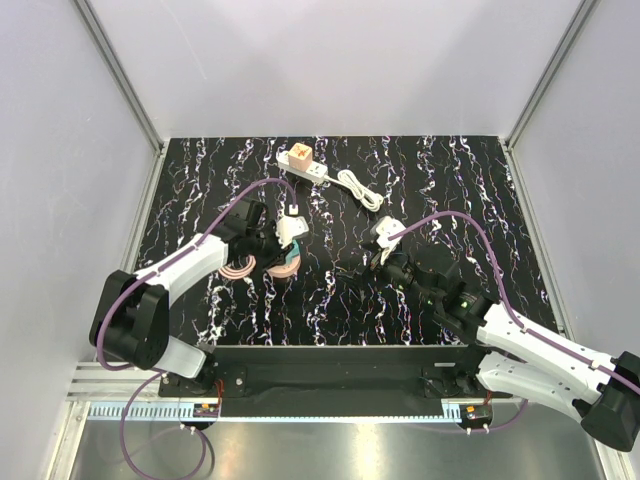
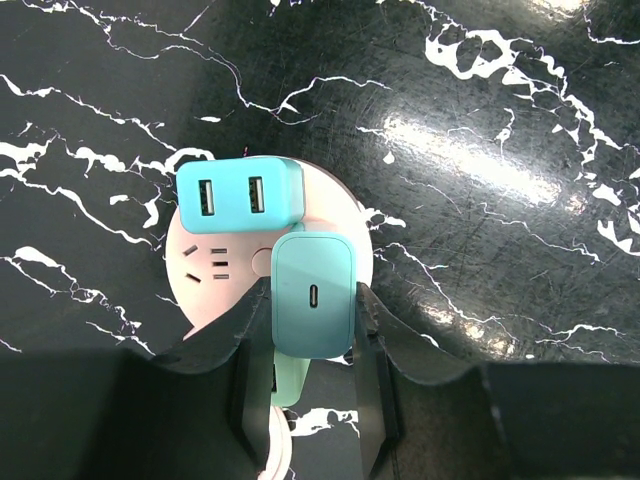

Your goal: Insert the plug

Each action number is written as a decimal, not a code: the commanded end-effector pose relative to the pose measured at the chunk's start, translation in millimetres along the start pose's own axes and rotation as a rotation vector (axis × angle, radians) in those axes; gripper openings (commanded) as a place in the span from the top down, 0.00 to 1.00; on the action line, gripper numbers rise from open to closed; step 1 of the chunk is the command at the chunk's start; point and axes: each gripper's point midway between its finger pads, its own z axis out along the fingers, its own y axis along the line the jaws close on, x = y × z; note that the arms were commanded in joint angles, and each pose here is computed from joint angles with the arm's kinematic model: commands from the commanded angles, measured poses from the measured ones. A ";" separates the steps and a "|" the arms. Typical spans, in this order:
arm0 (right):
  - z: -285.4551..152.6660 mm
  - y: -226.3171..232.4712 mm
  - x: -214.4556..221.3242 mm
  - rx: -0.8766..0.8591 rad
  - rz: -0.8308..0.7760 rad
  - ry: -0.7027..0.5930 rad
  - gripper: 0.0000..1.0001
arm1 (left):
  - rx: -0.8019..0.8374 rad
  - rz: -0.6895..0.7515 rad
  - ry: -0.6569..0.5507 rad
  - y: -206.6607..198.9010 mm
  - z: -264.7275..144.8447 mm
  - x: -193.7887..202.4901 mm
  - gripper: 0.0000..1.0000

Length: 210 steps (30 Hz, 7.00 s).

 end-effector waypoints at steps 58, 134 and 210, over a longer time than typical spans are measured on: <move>-1.5 -3.0 -11.0 0.018 -0.027 -0.045 0.00 | -0.019 0.026 -0.002 9.2 -19.6 -30.7 0.33; 4.1 -7.2 0.9 0.037 -0.033 -0.007 0.00 | -0.224 -0.190 0.094 33.5 -26.9 -43.0 0.78; 2.7 -8.3 3.8 0.043 -0.033 -0.013 0.00 | -0.143 -0.118 0.261 18.5 -25.0 -35.2 1.00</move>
